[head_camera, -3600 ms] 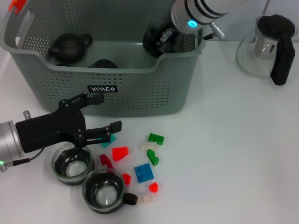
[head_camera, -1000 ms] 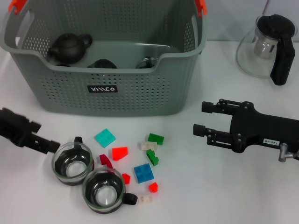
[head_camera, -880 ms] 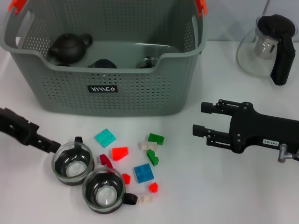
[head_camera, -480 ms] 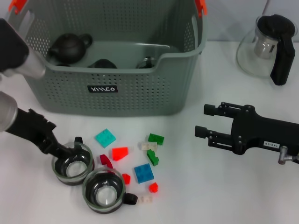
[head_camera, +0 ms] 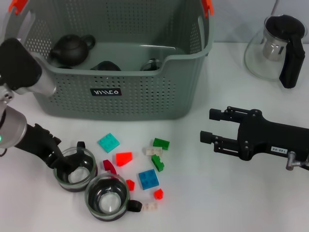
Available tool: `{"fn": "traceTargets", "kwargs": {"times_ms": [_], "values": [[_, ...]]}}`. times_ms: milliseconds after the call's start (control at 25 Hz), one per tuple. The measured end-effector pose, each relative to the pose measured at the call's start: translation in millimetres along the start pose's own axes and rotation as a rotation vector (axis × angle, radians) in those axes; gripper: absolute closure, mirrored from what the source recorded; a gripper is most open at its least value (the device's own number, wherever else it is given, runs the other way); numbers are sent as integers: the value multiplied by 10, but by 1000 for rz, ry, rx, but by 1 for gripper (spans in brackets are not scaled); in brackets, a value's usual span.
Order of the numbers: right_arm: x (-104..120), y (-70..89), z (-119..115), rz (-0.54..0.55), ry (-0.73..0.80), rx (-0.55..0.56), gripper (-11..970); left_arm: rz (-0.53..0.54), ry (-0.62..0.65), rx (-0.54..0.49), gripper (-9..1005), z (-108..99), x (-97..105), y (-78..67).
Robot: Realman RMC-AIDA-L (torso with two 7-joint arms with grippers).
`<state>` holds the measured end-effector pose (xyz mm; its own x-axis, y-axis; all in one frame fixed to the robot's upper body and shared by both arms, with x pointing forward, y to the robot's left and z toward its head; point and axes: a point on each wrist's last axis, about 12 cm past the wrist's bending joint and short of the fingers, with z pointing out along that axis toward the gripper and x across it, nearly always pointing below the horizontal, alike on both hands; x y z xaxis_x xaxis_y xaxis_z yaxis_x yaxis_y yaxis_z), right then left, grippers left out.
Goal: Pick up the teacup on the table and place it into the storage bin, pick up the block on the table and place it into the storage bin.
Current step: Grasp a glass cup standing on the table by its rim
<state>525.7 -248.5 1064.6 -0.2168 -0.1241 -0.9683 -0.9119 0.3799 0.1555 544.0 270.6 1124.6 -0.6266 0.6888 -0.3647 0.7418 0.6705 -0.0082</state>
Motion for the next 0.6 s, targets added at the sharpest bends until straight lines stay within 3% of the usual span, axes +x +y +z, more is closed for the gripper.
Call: {"fn": "traceTargets", "kwargs": {"times_ms": [200, 400, 600], "values": [[2, 3, 2, 0, 1, -1, 265, -1, 50, -51, 121, 81, -13, 1], [7, 5, -1, 1, 1, -1, 265, -2, 46, -67, 279, 70, -31, -14], [10, 6, -7, 2, 2, 1, 266, 15, 55, -62, 276, 82, -35, -51]]}}
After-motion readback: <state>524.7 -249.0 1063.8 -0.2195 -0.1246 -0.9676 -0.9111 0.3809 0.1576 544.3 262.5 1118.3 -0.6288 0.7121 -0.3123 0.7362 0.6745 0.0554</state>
